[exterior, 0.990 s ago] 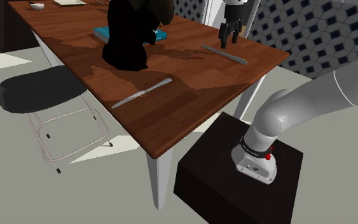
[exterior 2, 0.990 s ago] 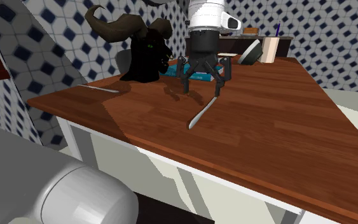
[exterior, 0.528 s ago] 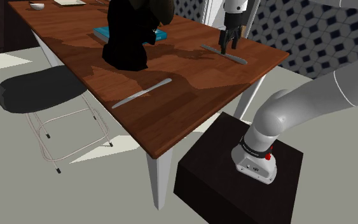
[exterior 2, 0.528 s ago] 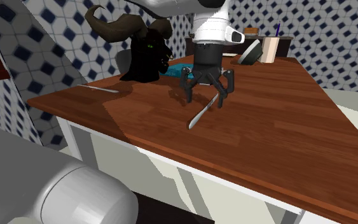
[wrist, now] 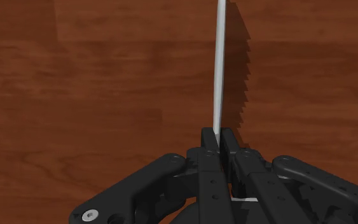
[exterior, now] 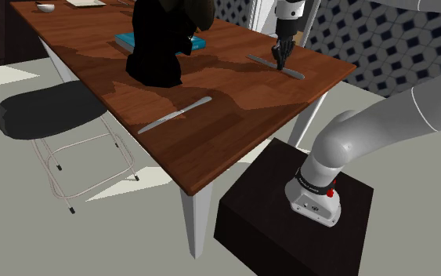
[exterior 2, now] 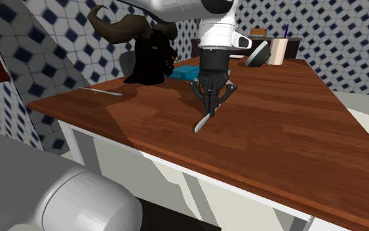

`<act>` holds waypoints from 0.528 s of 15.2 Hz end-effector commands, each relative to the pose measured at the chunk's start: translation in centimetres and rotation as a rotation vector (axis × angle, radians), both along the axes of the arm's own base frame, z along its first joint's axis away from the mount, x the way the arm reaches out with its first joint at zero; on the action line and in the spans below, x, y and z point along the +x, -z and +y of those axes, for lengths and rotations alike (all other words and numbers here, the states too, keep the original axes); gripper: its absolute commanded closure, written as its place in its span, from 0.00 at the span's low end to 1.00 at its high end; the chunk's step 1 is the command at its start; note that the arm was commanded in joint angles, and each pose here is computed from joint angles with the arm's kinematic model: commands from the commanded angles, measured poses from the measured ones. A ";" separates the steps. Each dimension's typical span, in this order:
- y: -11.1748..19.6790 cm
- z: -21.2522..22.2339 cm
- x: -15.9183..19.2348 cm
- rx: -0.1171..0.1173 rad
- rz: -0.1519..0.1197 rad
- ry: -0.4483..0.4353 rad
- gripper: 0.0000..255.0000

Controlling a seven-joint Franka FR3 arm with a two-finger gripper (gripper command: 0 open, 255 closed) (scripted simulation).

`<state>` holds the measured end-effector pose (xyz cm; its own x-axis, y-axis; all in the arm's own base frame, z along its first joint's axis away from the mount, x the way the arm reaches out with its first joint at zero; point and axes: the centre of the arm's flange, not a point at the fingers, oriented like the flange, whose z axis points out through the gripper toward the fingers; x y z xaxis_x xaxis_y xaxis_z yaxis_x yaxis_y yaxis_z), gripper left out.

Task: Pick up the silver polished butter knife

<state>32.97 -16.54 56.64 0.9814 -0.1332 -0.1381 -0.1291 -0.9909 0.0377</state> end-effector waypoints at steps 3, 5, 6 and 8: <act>0.0 0.0 0.0 0.000 0.000 0.000 1.00; -0.5 0.0 0.0 0.000 0.001 0.000 1.00; -1.1 0.0 0.0 0.000 0.001 0.000 1.00; -2.1 0.0 0.0 0.000 0.001 0.000 1.00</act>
<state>33.02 -16.57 58.30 0.9814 -0.1331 -0.1384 -0.1291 -0.9909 0.0377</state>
